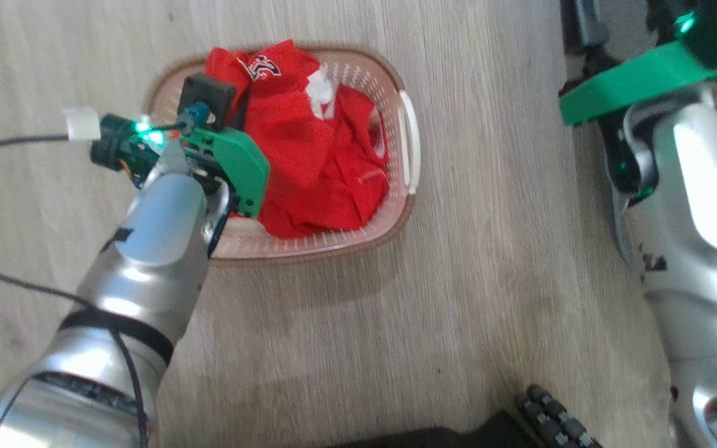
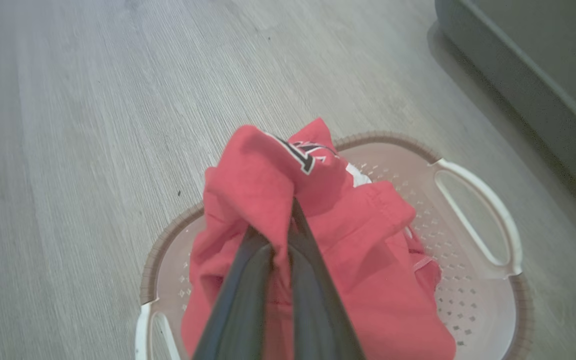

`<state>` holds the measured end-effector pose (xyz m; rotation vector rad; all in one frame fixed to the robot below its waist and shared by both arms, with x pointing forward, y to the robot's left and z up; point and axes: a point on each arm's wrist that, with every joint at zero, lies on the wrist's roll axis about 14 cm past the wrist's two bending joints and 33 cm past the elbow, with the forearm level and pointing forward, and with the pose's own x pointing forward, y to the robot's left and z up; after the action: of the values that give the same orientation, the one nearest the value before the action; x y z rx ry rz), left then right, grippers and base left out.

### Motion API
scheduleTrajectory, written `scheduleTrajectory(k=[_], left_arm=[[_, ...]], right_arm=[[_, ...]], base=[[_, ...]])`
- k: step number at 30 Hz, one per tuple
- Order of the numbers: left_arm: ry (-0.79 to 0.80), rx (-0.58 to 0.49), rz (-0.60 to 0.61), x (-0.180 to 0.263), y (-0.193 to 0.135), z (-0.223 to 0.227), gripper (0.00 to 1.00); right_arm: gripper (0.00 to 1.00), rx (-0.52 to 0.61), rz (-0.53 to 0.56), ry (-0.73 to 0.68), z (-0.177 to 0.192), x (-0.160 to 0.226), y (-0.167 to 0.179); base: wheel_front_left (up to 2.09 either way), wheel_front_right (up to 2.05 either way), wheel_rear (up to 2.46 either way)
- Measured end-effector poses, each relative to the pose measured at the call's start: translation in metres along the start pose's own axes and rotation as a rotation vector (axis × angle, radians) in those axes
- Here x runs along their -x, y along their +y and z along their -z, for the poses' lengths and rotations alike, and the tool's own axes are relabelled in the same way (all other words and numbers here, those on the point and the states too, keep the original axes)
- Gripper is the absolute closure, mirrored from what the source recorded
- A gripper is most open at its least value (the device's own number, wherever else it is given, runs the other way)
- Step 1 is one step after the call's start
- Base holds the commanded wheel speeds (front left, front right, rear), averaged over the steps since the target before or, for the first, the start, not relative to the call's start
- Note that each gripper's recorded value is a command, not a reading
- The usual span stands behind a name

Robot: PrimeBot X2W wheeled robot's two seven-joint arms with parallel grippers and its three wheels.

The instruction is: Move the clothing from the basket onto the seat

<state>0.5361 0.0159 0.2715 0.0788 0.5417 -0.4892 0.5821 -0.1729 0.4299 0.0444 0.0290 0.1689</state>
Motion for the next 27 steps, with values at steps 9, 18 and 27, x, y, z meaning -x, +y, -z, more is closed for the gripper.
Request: scheduleTrajectory(k=[9, 18, 27], left_arm=[[-0.222, 0.056, -0.052, 0.059, 0.0, -0.079, 1.0], [-0.52, 0.039, -0.066, 0.118, -0.002, -0.184, 1.0], [-0.776, -0.026, -0.019, 0.176, -0.025, -0.267, 1.0]], right_arm=[[0.0, -0.02, -0.024, 0.012, -0.023, 0.037, 0.022], [0.0, -0.019, -0.051, -0.002, -0.046, 0.068, 0.037], [0.0, -0.022, -0.048, -0.022, -0.062, 0.09, 0.04]], base=[[0.0, 0.0, 0.0], [0.0, 0.0, 0.0], [0.0, 0.0, 0.0]])
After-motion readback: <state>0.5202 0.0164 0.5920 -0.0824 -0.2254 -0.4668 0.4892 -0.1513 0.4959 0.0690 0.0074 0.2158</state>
